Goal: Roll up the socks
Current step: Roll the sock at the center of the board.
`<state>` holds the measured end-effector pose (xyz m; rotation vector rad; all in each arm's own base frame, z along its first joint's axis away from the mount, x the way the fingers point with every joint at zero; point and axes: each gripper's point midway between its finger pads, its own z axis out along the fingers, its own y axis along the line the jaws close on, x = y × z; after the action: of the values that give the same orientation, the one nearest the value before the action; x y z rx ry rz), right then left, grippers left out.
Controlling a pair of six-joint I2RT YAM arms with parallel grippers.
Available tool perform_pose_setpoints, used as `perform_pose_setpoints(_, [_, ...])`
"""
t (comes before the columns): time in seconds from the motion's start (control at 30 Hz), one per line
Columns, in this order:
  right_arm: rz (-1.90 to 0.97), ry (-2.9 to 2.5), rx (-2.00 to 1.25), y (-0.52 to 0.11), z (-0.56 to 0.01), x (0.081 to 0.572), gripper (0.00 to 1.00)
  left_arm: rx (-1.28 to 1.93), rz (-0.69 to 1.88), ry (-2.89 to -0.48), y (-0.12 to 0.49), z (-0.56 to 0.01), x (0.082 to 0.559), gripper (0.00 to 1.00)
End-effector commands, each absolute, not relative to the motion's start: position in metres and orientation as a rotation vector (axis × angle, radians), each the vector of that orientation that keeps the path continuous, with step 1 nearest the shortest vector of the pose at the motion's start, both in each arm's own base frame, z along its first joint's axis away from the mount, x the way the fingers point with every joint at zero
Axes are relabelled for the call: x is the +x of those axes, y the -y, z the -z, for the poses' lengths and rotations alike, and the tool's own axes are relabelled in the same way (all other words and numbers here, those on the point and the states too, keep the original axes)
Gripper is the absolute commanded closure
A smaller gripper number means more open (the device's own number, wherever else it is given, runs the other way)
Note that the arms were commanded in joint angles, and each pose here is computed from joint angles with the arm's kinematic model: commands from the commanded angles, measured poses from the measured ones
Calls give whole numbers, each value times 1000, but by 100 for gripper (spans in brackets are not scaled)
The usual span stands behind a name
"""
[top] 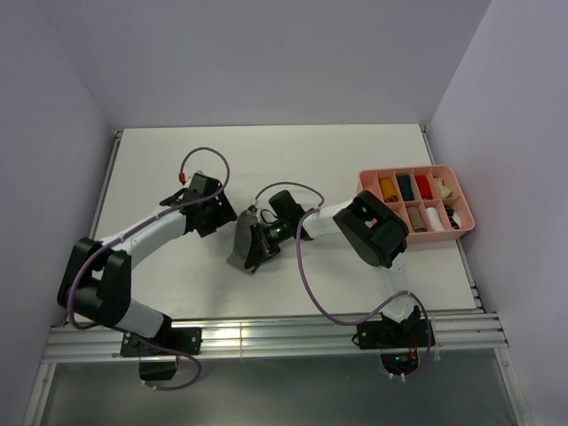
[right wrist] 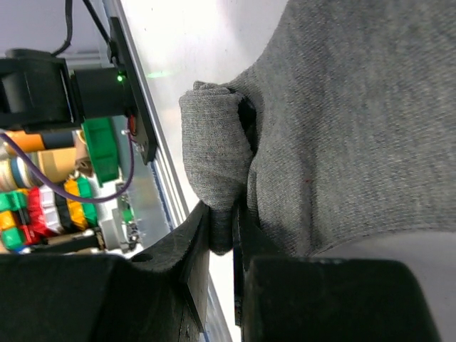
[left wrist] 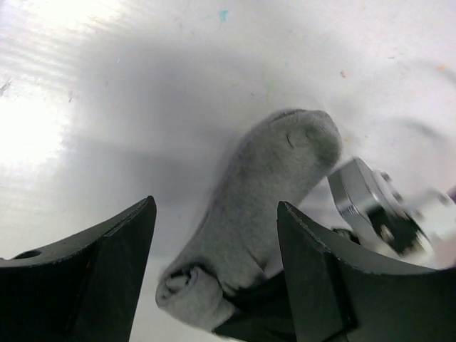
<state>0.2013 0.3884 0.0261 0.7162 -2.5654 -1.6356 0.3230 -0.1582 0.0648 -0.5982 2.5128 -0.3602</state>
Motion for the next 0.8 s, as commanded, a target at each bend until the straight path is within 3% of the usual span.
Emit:
perform_pose_setpoints(0.0, [1495,2658,570,-381,10,202,100,-731,322,-2488,140,-76,298,27])
perform_pose_setpoints(0.3, [1507,2673,451,-387,7,208,100,-1032,653,-2441,147,-49,224,30])
perform_pose_setpoints(0.77, [1518,2661,425,-390,10,207,100,-1029,851,-2354,163,-36,227,35])
